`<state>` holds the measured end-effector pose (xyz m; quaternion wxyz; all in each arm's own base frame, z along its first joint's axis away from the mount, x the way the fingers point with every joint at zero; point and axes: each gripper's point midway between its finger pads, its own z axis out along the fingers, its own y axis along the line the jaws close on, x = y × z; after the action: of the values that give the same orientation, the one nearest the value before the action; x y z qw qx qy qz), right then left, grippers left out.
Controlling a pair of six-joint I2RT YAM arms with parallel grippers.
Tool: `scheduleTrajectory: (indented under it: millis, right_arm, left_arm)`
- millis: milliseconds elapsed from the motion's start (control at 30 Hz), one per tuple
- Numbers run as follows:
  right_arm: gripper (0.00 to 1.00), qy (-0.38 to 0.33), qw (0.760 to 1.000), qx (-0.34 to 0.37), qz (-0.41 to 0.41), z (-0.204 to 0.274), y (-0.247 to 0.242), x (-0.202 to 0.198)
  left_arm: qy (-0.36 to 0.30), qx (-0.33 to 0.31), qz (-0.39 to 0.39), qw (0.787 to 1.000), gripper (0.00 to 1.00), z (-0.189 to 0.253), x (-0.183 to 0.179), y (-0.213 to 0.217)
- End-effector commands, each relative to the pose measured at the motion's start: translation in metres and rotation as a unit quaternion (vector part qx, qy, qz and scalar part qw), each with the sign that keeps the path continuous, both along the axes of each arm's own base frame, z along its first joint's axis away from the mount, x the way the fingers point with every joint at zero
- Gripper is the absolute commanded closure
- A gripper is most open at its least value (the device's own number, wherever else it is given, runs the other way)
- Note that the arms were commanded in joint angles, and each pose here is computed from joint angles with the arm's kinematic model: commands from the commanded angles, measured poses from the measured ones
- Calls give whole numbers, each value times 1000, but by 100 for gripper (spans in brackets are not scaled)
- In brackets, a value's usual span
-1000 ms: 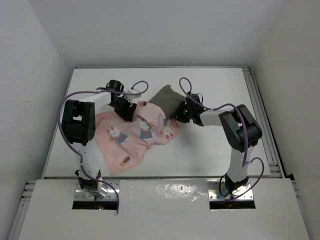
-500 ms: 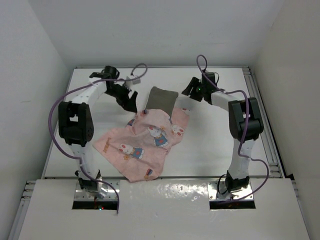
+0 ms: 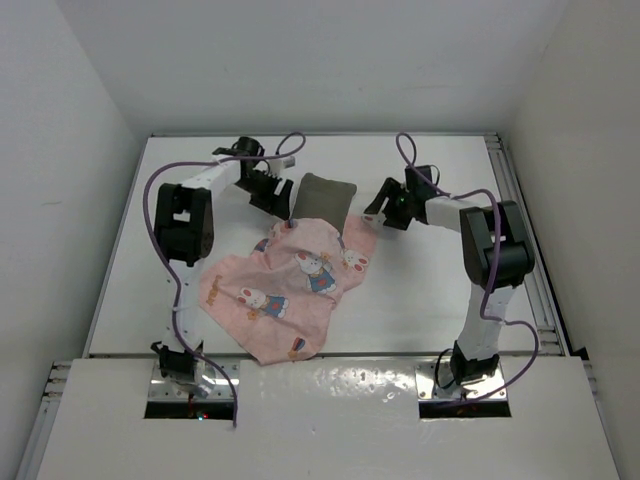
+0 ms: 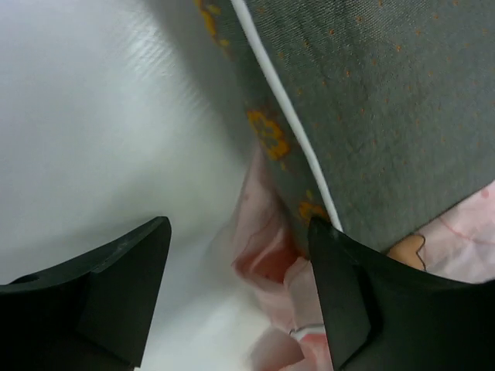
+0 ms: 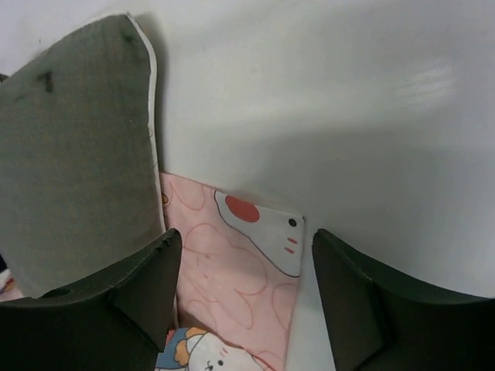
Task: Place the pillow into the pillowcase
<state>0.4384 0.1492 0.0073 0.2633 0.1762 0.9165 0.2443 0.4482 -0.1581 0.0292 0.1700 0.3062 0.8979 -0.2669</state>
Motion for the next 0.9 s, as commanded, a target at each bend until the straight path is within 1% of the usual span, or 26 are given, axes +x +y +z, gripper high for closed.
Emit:
scheduleTrajectory:
  millis: [0, 67, 100, 133, 167, 200, 233, 267, 300, 333, 400, 500, 533, 600, 633, 667, 733, 800, 867]
  right_arm:
    - [34, 43, 998, 36, -7, -17, 15, -22]
    - [39, 57, 997, 56, -23, -25, 18, -29]
    - [44, 60, 996, 55, -29, -28, 17, -29]
    - [47, 62, 996, 47, -37, -30, 14, -29]
    - [49, 59, 997, 43, -40, -28, 13, -24]
    - [59, 65, 996, 38, -40, -29, 11, -26]
    - [65, 61, 997, 29, -37, -29, 10, -24]
    - [73, 54, 998, 25, -36, -25, 10, -19]
    - [82, 51, 998, 19, -36, -23, 8, -18]
    - [100, 42, 998, 11, -33, -20, 6, -16]
    - [100, 30, 999, 5, -30, -15, 5, -11]
    - [100, -1, 1000, 9, -13, 1, 7, -3]
    - [100, -15, 1000, 9, -7, 10, 7, 0]
    - [100, -42, 999, 14, -3, 24, 8, 7]
    - [100, -58, 998, 18, -1, 35, 9, 9]
    - [100, -81, 996, 28, 1, 48, 9, 15]
    - [100, -103, 994, 35, 1, 62, 9, 20]
    - [100, -139, 990, 35, -2, 85, 7, 30]
    - [100, -174, 984, 35, -3, 109, 5, 41]
  left_arm:
    - [46, -22, -10, 999, 31, -14, -16, -18]
    - [50, -27, -33, 998, 34, -15, -25, -30]
    - [51, -29, -44, 997, 36, -16, -29, -33]
    - [58, -31, -55, 996, 41, -17, -36, -40]
    - [66, -37, -62, 995, 44, -17, -41, -43]
    - [67, -35, -71, 995, 49, -18, -44, -44]
    - [78, -33, -78, 993, 62, -19, -52, -45]
    - [86, -30, -83, 992, 71, -21, -56, -44]
    - [87, -30, -90, 992, 82, -21, -59, -44]
    - [93, -29, -87, 991, 100, -19, -61, -39]
    - [94, -41, -80, 992, 100, -10, -59, -38]
    - [68, -66, -63, 994, 100, 19, -44, -35]
    - [39, -73, -62, 995, 100, 41, -35, -35]
    - [0, -82, -67, 994, 100, 66, -25, -40]
    - [-39, -87, -70, 993, 100, 92, -17, -43]
    - [-61, -86, -72, 992, 100, 103, -14, -44]
    - [-117, -89, -75, 986, 100, 134, -3, -48]
    - [-149, -92, -66, 982, 100, 158, 9, -45]
    - [-165, -95, -57, 980, 100, 170, 16, -43]
